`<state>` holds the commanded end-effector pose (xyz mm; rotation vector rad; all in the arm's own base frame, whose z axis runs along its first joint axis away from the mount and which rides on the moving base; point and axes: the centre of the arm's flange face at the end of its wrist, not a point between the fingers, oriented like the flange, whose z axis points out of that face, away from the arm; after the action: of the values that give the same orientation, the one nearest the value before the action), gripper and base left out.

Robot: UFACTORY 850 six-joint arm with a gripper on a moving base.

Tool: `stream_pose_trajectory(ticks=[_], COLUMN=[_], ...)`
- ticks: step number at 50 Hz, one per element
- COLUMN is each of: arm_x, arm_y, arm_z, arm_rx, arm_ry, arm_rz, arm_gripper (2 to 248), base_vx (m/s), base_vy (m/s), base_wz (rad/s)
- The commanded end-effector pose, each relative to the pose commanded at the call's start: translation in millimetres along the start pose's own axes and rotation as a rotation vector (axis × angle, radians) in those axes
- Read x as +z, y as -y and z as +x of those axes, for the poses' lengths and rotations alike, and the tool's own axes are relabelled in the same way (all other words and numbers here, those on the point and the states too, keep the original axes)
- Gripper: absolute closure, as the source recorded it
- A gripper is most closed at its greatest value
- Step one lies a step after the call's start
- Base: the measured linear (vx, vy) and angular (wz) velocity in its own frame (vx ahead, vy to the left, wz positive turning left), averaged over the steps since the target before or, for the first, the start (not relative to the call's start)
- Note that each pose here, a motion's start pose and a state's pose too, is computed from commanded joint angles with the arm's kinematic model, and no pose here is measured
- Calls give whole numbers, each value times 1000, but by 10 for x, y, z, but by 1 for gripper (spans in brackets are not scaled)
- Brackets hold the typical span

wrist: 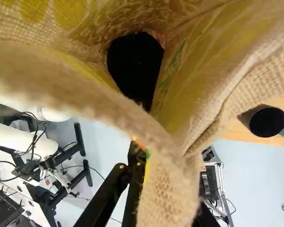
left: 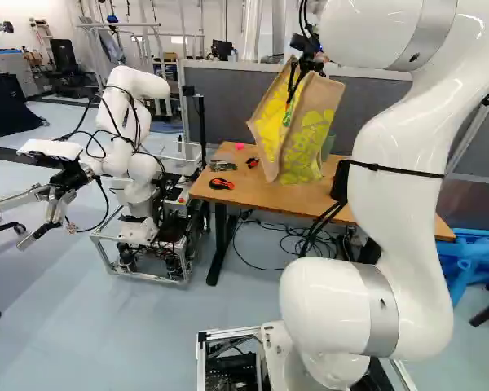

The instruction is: Pick up the bag on the ground and place it on the table

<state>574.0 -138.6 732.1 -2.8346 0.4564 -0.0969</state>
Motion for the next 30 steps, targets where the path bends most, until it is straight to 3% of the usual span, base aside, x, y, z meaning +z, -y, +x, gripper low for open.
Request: stream_pose_trajectory(ticks=[30], arm_x=[336], arm_y=[-153], arm_z=[155], arm_rx=[28], arm_ry=[60], arm_rz=[-3], arm_gripper=[228], base_vx=[0], base_vy=[0], base_wz=[0])
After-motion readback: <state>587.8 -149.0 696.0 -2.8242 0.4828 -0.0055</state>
